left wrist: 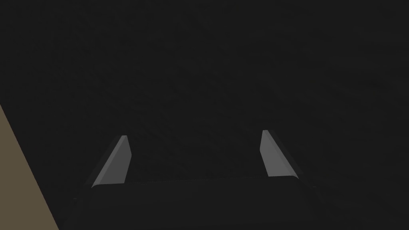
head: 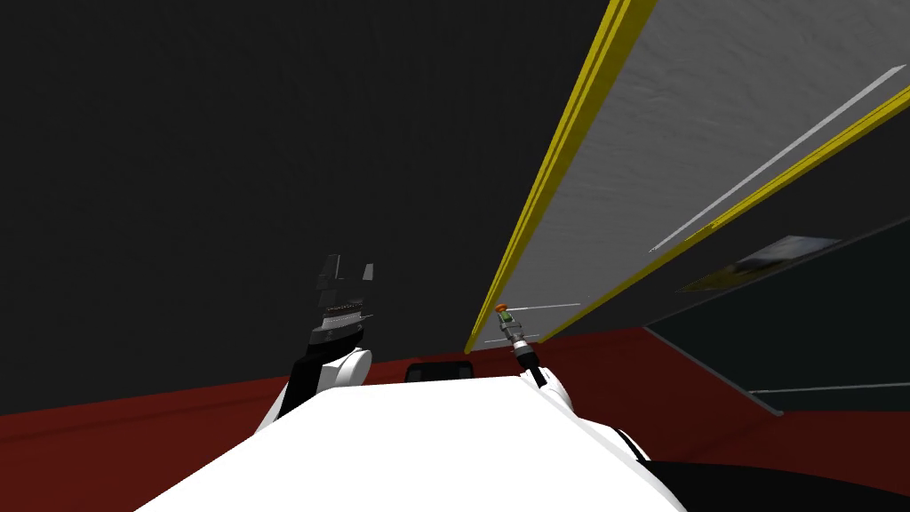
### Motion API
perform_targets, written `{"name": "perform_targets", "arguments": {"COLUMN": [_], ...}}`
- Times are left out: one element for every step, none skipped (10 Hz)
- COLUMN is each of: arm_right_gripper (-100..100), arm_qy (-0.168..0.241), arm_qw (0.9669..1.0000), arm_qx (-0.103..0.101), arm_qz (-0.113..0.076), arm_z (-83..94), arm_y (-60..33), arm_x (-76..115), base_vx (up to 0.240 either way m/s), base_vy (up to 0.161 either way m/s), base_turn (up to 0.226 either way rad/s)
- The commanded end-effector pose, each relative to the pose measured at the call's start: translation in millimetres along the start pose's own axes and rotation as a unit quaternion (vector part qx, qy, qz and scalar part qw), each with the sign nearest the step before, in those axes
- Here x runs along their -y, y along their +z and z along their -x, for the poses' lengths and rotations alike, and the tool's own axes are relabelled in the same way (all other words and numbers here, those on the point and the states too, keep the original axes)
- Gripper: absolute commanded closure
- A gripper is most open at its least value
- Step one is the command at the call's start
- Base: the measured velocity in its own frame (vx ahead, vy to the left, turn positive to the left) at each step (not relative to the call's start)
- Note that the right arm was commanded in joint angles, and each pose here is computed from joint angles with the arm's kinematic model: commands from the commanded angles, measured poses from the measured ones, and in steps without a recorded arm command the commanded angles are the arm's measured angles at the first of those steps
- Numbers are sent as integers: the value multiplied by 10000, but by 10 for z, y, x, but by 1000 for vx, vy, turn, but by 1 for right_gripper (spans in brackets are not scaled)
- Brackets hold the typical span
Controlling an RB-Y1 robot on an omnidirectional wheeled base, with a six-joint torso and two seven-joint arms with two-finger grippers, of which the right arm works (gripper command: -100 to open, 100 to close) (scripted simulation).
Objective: Pull the door open
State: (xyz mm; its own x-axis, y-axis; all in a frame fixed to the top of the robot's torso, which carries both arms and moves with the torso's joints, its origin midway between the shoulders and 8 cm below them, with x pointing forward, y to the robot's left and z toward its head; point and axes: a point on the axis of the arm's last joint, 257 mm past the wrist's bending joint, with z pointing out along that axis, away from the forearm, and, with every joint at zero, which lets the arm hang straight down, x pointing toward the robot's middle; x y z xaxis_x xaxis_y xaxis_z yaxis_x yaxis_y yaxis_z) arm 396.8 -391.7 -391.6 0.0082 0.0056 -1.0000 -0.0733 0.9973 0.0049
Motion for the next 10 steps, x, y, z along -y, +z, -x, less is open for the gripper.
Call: {"name": "perform_targets", "arguments": {"arm_right_gripper": [100, 100, 100, 100, 100, 100, 100, 100, 100, 100], "arm_qy": [1, 1, 1, 1, 1, 211, 277, 371, 500, 630], "arm_qw": [10000, 10000, 10000, 10000, 10000, 9998, 9996, 9993, 9987, 9980], "arm_qx": [-9, -9, -9, -9, -9, -9, -5, 2, 12, 23], "arm_qz": [-3, -3, -3, -3, -3, -32, -42, -58, -79, -100], "arm_z": [-5, -5, -5, -5, -5, -8, -6, -3, 1, 5], "arm_y": [-3, -3, -3, -3, -3, 3, 5, 8, 13, 18], "arm_x": [2, 2, 2, 2, 2, 8, 12, 17, 24, 32], "base_vx": [-29, -21, -12, -6, 0, -22, -33, -27, -24, -34], "base_vy": [-2, -4, -3, -1, 0, -14, -23, -19, -18, -22], "base_turn": [5, 7, -1, -3, 0, 66, 63, 46, 50, 55]}}
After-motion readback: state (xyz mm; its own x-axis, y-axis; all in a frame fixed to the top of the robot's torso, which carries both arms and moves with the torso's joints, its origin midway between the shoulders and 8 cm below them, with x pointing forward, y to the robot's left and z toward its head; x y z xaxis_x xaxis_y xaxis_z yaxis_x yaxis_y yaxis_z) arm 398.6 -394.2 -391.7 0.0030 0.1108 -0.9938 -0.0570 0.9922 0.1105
